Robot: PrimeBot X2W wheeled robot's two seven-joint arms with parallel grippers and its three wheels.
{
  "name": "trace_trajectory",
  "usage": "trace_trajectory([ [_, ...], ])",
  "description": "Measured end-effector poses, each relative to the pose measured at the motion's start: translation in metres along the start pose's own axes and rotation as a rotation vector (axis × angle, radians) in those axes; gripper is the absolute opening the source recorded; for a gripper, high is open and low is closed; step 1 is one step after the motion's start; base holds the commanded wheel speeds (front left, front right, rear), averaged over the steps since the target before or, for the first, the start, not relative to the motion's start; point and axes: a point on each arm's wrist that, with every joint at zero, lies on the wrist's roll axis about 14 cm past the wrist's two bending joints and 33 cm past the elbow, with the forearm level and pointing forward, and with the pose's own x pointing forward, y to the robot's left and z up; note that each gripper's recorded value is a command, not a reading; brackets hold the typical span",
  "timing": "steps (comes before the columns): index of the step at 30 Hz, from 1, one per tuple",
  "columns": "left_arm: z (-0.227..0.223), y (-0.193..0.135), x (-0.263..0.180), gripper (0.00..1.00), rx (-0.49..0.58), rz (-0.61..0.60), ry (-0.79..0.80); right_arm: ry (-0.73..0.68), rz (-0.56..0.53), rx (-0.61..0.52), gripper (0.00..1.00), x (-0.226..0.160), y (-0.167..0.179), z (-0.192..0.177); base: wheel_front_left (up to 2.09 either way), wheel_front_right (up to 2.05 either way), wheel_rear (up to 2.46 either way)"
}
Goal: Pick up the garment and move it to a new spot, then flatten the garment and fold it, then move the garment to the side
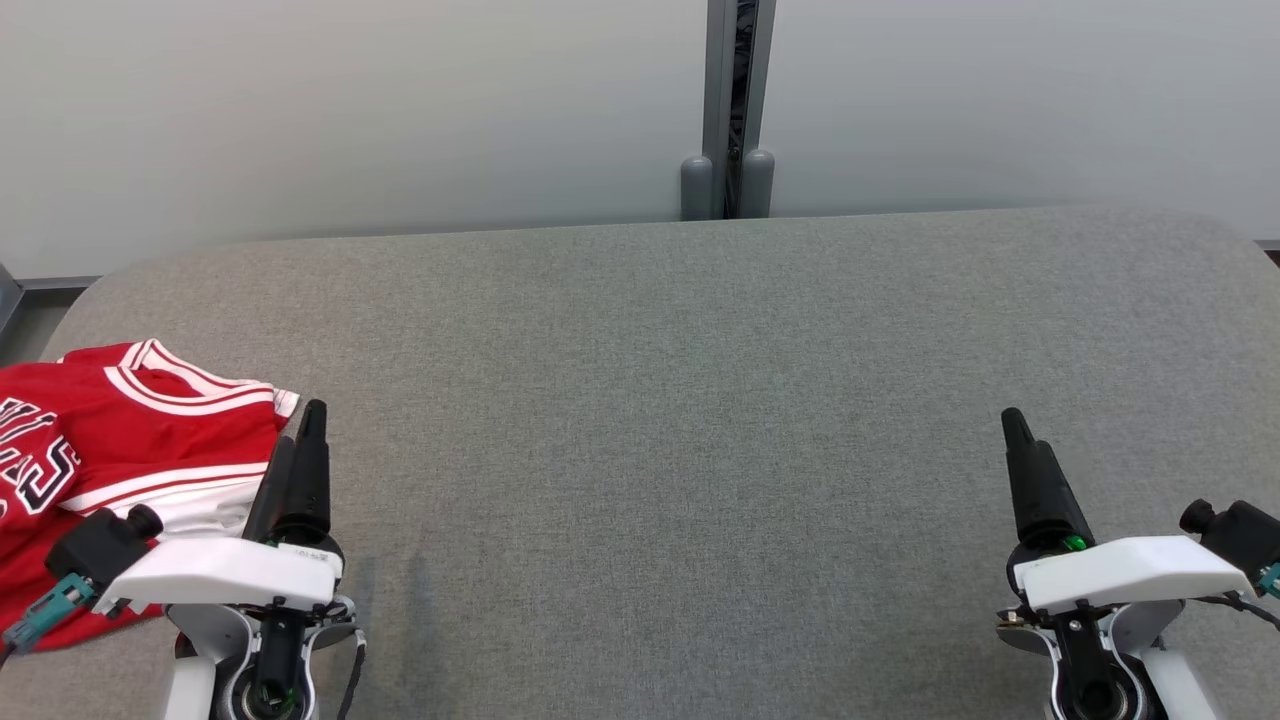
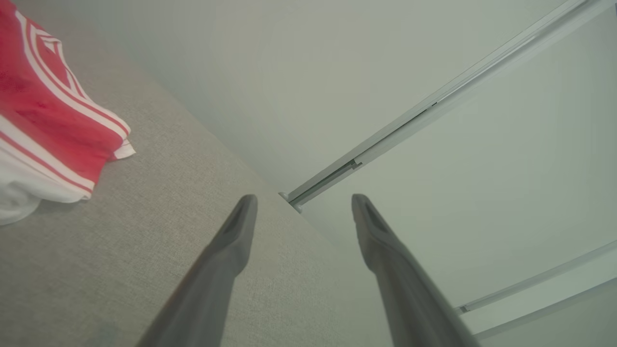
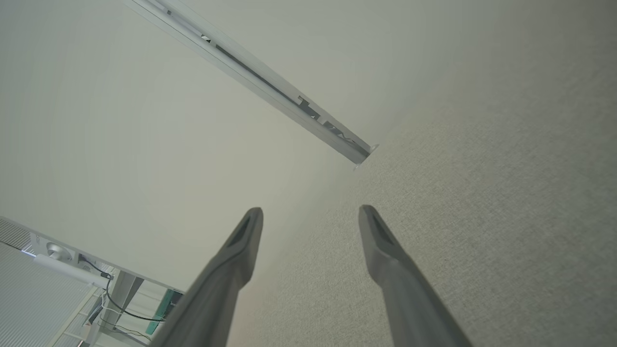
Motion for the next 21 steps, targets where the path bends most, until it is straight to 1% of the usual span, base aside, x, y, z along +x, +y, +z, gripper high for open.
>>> trace_trajectory([
  [6, -0.007, -0.007, -0.002, 1.00, 0.153, -0.004, 0.009, -0.001, 0.041, -0.130, 1.00, -0.001, 0.010, 0.000, 0.00, 0.00, 0.00],
  [10, -0.009, -0.010, -0.004, 1.00, 0.236, 0.000, 0.005, 0.004, 0.061, -0.204, 1.00, -0.004, 0.014, -0.003, 0.00, 0.00, 0.00],
  [17, -0.011, -0.019, -0.006, 1.00, 0.337, -0.015, -0.013, 0.002, 0.106, -0.272, 1.00, -0.006, 0.026, -0.006, 0.00, 0.00, 0.00],
  [21, -0.012, -0.024, -0.007, 1.00, 0.394, -0.027, -0.025, -0.009, 0.114, -0.319, 1.00, -0.007, 0.027, -0.004, 0.00, 0.00, 0.00],
])
